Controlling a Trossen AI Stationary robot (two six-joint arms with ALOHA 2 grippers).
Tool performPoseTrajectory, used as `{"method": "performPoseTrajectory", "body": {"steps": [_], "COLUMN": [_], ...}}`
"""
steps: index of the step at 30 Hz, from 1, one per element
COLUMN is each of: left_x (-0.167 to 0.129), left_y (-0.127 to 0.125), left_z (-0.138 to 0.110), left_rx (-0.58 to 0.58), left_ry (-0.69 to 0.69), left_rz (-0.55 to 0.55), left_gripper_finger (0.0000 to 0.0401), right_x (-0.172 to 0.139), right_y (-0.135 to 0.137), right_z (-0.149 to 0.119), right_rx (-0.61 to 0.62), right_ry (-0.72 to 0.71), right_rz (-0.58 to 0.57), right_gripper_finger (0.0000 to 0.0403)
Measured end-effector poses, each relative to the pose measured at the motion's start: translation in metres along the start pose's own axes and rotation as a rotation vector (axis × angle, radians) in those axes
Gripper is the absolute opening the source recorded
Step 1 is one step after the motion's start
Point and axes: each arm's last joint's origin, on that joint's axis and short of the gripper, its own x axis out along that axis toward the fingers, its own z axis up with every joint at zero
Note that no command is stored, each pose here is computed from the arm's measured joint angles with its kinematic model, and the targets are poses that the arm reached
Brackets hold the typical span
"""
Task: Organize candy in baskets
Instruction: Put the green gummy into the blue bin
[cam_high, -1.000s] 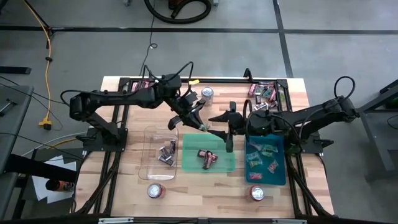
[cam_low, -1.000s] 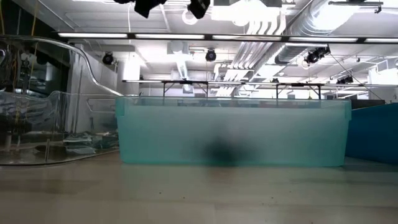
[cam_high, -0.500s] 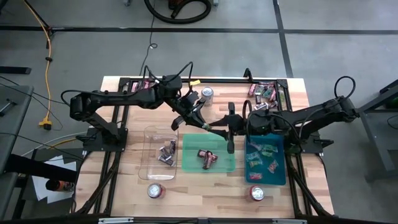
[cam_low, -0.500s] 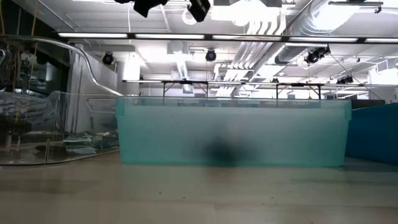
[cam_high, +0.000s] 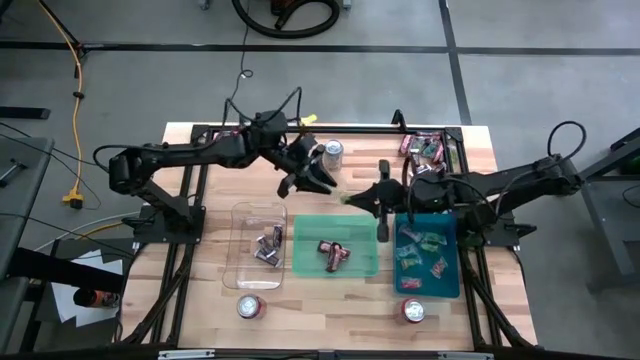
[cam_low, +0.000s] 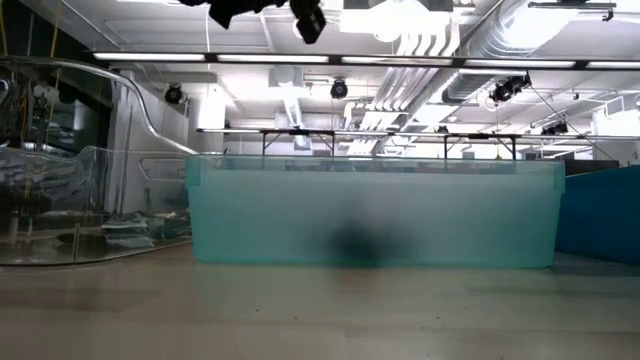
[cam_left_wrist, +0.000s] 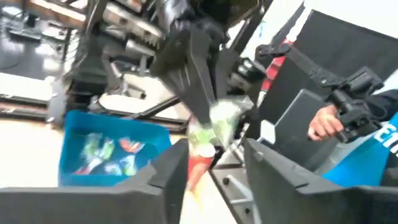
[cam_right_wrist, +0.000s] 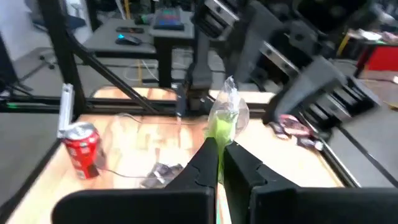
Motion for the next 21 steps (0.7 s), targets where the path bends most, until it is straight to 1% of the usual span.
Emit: {"method": "performPoseTrajectory", "body": {"steps": [2,4,7,10,12,15,17,21], "left_x": [-0.014,-0.03,-0.05,-0.059,-0.06,-0.054,-0.047,-0.041], "left_y": [0.003,0.006,0.012,0.018,0.02,0.02,0.02,0.025], "left_z": [0.003,0.004,-0.002,-0.013,-0.016,-0.02,-0.023,-0.042], "left_rx": [0.001,0.007,-0.037,-0.084,-0.079,-0.068,-0.049,-0.106], "left_ry": [0.01,0.026,0.093,0.17,0.193,0.197,0.158,0.098], "left_rz": [0.044,0.104,0.19,0.229,0.235,0.224,0.203,0.189], "left_gripper_finger": [0.0171,0.0192,0.021,0.0214,0.0215,0.0215,0.0215,0.0214], "right_x": [-0.007,-0.014,-0.023,-0.036,-0.047,-0.066,-0.079,-0.1], "right_y": [-0.002,-0.004,-0.001,0.007,0.013,0.022,0.028,0.039], "right_z": [-0.002,-0.01,-0.028,-0.052,-0.069,-0.092,-0.109,-0.136], "right_rx": [0.028,0.086,0.162,0.207,0.228,0.291,0.355,0.539], "right_ry": [0.043,0.137,0.32,0.524,0.659,0.787,0.842,0.882], "right_rz": [-0.005,-0.008,0.008,0.023,0.016,0.014,0.032,0.076], "right_gripper_finger": [0.0003,0.0002,0.0001,0.0001,0.0001,0.0001,0.0,0.0]}}
